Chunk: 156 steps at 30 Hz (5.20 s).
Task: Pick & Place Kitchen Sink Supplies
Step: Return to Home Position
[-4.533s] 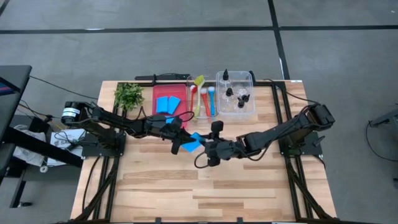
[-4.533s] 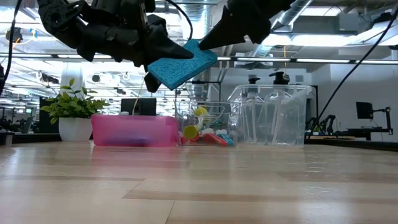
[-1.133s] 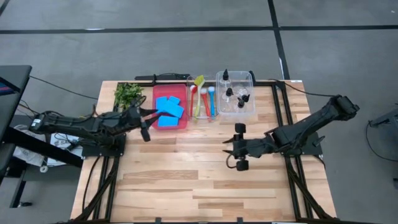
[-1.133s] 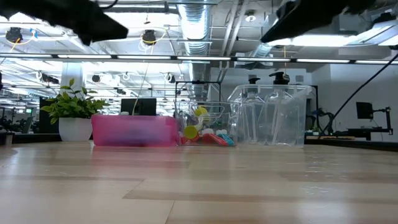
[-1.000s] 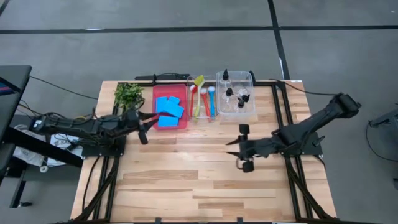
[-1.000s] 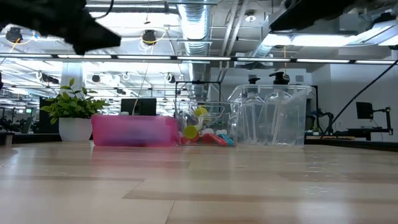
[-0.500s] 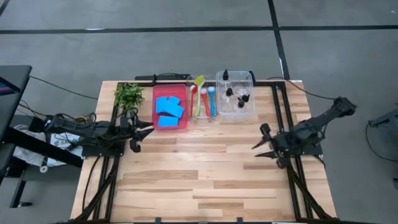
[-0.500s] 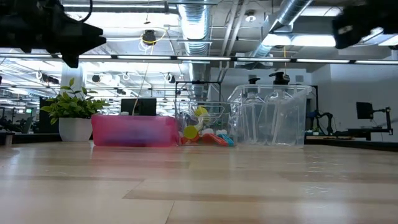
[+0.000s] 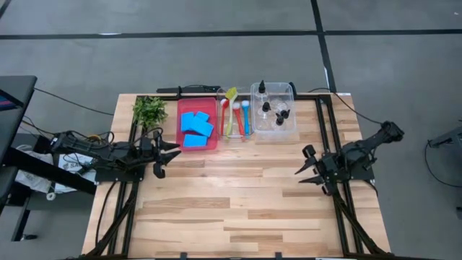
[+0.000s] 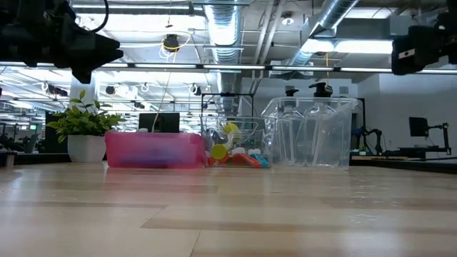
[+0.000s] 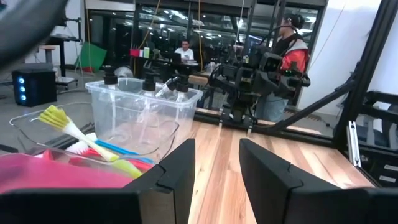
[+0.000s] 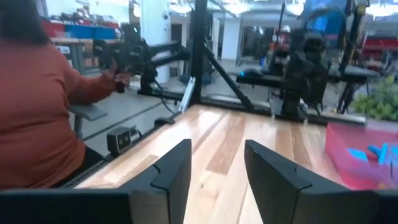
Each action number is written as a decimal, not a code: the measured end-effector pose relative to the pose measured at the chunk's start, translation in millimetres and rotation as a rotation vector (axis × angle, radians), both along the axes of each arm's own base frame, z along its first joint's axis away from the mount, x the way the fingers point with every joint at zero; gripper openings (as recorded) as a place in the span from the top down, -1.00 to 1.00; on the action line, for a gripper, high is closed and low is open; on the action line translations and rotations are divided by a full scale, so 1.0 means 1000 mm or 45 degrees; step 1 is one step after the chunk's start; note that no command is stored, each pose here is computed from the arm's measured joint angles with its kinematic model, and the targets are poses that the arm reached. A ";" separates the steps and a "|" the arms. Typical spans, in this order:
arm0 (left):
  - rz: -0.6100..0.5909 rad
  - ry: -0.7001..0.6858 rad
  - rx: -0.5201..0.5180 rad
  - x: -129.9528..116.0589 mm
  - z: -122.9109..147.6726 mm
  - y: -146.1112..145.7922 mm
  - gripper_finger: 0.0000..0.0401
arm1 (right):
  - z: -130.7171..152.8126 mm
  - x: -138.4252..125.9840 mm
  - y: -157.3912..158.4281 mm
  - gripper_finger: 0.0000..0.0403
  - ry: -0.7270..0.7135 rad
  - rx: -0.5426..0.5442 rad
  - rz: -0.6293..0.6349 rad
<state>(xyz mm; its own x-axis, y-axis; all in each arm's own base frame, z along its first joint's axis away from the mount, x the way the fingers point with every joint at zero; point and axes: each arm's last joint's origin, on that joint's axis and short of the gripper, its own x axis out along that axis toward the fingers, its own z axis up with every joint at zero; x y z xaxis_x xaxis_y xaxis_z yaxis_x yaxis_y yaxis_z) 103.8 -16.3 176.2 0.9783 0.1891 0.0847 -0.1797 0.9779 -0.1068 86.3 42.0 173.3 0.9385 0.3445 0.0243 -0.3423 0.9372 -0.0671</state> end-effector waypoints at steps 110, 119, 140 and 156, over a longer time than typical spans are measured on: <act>0.405 -0.022 0.096 -0.002 0.006 0.012 0.37 | -0.003 0.006 -0.017 0.32 0.048 0.077 -0.224; 0.405 -0.022 0.096 -0.002 0.006 0.012 0.37 | -0.003 0.006 -0.017 0.30 0.048 0.077 -0.224; 0.405 -0.022 0.096 -0.002 0.006 0.012 0.37 | -0.003 0.006 -0.017 0.30 0.048 0.077 -0.224; 0.405 -0.022 0.096 -0.002 0.006 0.012 0.37 | -0.003 0.006 -0.017 0.31 0.049 0.077 -0.224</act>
